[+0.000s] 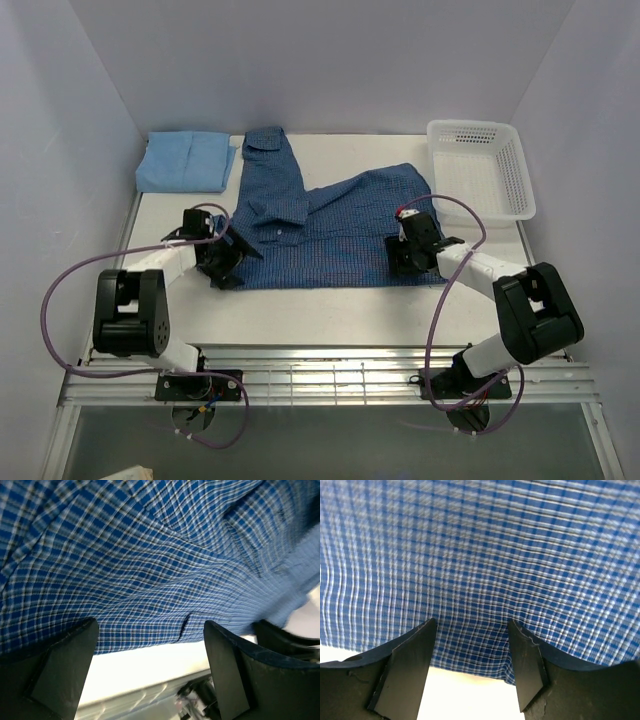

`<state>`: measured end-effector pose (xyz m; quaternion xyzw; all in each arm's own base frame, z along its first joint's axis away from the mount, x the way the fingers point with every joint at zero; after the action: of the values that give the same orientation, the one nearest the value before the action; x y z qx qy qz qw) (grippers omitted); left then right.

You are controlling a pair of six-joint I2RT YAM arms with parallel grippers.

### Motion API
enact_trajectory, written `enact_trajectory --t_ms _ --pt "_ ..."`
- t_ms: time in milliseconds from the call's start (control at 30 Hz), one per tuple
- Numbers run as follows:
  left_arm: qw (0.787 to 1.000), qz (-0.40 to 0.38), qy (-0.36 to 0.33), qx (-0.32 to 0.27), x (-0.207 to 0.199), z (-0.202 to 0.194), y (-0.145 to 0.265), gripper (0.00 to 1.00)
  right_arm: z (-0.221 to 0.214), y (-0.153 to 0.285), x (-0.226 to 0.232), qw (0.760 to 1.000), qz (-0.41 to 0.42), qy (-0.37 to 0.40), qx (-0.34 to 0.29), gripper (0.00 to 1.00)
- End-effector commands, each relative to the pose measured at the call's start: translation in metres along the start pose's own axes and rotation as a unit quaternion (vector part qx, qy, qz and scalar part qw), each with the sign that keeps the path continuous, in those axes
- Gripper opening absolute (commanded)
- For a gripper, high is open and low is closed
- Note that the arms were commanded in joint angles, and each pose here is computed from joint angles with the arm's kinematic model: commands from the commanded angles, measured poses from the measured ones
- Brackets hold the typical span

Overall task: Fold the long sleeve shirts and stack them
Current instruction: Fold the shirt

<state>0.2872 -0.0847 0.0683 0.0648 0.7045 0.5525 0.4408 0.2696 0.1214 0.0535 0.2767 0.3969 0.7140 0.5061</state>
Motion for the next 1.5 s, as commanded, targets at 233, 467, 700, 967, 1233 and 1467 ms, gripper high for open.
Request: enact_trajectory --t_ms 233,467,700,967,1233,1467 --pt "0.989 0.139 0.034 -0.050 0.056 -0.045 0.068 0.98 -0.040 0.033 0.019 0.998 0.033 0.000 0.045 0.70" --pt "0.989 0.082 -0.019 -0.124 0.000 -0.004 0.091 0.98 0.046 0.073 0.089 0.988 0.079 0.107 -0.076 0.78" --pt "0.987 0.084 -0.021 -0.133 -0.010 0.014 0.089 0.98 0.114 0.090 0.221 0.946 0.162 0.220 -0.173 0.94" --pt "0.991 0.086 0.036 -0.091 0.016 0.014 0.080 0.98 0.141 0.059 0.312 0.947 0.183 0.206 -0.163 0.93" --pt "0.993 0.075 0.062 -0.067 0.032 0.010 0.072 0.98 0.149 0.008 0.330 0.964 0.127 0.178 -0.151 0.95" --pt "0.995 0.055 0.067 -0.055 0.033 0.001 0.069 0.98 0.145 -0.029 0.334 0.969 0.090 0.181 -0.144 1.00"
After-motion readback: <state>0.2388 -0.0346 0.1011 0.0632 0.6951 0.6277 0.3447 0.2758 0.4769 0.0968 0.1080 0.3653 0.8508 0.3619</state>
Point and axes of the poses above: each gripper's point midway between its finger pads, its own y axis back along the fingers, its own x axis along the line the jaws close on, z = x × y, the point moved 4 cm from there along y, back along the fingers, and after that the axes turned 6 degrees about y, right-handed, at the moved point
